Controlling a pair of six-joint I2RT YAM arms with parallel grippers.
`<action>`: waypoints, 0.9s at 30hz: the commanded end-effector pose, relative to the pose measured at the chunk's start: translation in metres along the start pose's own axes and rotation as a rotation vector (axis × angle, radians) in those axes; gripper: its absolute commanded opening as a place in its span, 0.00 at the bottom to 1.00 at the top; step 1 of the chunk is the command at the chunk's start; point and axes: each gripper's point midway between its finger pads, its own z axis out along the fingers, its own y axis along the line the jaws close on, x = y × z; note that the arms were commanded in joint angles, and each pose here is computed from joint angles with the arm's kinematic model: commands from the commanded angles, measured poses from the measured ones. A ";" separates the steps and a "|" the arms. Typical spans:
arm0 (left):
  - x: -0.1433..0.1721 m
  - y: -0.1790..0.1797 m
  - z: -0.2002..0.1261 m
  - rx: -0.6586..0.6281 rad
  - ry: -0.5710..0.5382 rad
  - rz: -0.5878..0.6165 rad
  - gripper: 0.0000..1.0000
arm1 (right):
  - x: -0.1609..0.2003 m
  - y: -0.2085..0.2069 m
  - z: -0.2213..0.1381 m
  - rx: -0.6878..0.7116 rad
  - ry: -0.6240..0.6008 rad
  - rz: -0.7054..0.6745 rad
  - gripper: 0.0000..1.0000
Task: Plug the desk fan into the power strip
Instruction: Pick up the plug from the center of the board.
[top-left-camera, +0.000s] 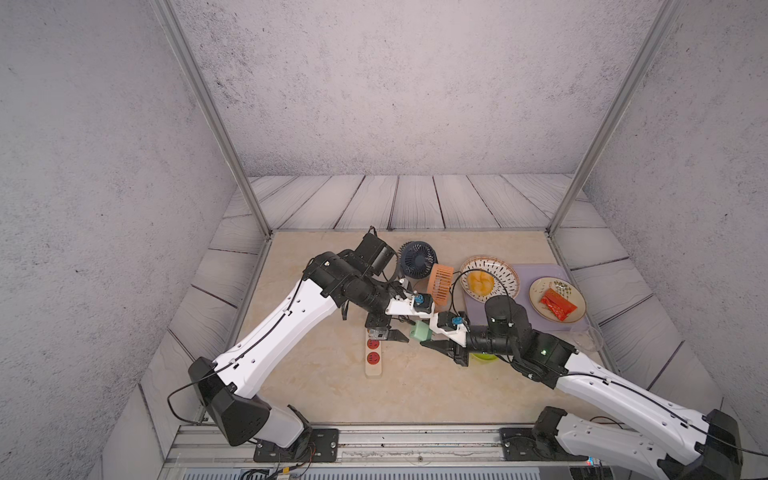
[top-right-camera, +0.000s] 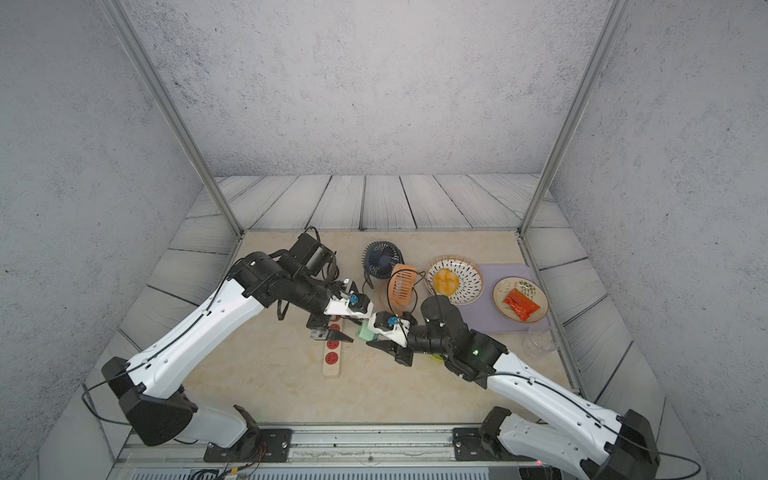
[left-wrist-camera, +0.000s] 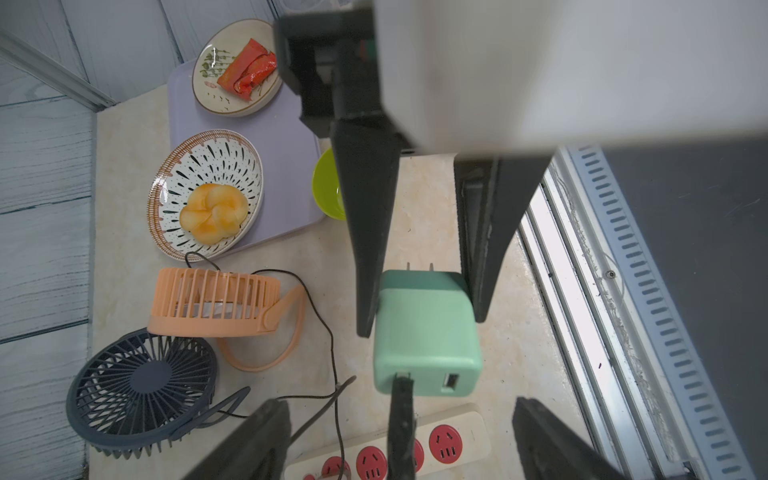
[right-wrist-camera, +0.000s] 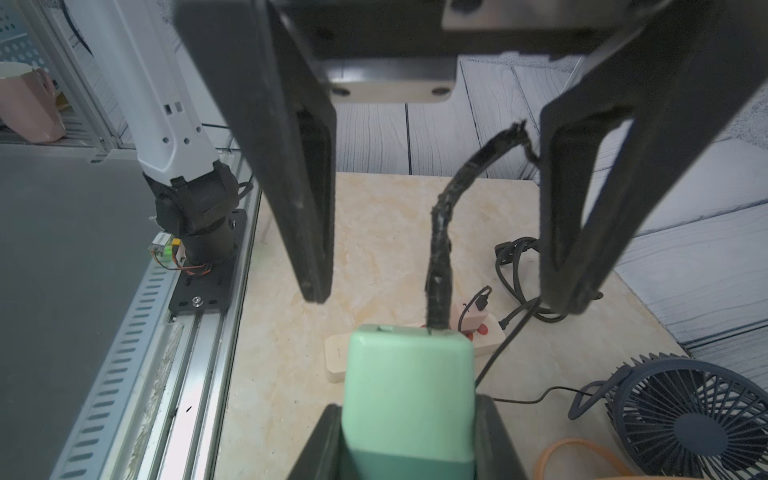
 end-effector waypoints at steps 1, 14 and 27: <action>0.006 0.003 0.007 -0.013 0.046 0.006 0.87 | -0.020 -0.009 -0.001 0.035 -0.082 -0.001 0.00; -0.002 0.004 0.003 -0.022 0.036 -0.042 0.79 | -0.019 -0.020 -0.004 0.116 -0.127 -0.010 0.00; -0.022 0.005 0.002 -0.012 -0.031 -0.027 0.82 | -0.015 -0.021 -0.017 0.085 -0.205 0.004 0.00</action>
